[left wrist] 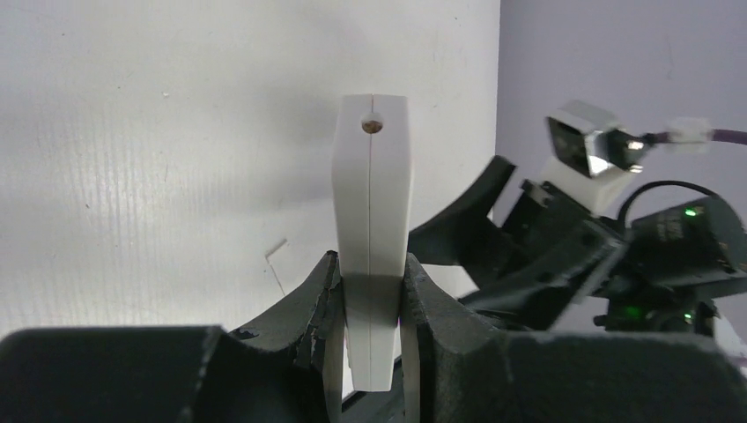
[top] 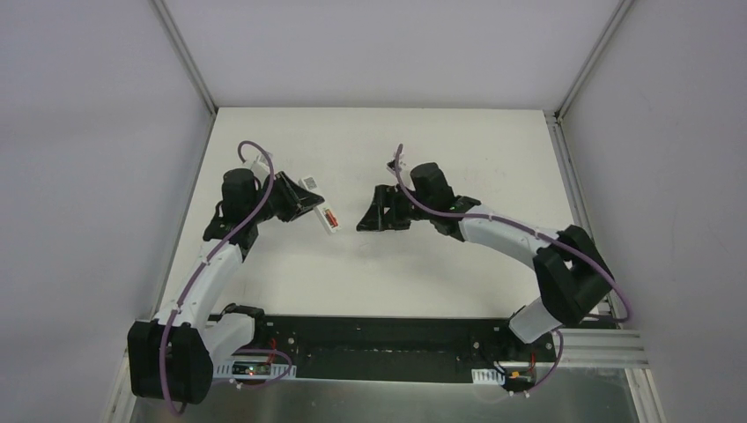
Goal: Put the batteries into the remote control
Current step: Place the remote control at the center of the board.
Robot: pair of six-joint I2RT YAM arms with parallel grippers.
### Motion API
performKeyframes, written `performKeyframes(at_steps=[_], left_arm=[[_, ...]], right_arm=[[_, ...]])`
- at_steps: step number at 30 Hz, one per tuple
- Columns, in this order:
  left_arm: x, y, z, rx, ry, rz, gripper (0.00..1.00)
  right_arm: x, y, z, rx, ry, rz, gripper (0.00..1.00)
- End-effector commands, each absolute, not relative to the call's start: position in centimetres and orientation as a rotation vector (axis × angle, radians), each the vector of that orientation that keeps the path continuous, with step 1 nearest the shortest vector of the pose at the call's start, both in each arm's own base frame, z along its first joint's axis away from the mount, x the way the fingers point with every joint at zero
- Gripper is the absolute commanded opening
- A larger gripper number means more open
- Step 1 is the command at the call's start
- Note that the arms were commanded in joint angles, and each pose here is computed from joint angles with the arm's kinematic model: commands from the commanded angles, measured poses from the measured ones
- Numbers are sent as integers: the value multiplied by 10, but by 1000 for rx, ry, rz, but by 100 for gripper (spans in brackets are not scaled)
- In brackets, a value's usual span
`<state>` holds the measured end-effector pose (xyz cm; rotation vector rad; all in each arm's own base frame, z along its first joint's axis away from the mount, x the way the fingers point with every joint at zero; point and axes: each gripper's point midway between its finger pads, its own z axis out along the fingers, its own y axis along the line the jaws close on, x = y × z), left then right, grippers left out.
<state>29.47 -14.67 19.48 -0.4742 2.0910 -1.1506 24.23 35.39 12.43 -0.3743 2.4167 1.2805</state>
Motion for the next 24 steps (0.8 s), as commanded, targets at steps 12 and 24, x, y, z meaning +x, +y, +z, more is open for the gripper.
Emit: performKeyframes(at_steps=[12, 24], left_arm=[[283, -160, 233, -276, 2004, -1189, 0], [280, -162, 233, -284, 2012, -1214, 0]], right_arm=[[247, 421, 192, -622, 2205, 977, 88], [249, 437, 192, -618, 2162, 982, 40]])
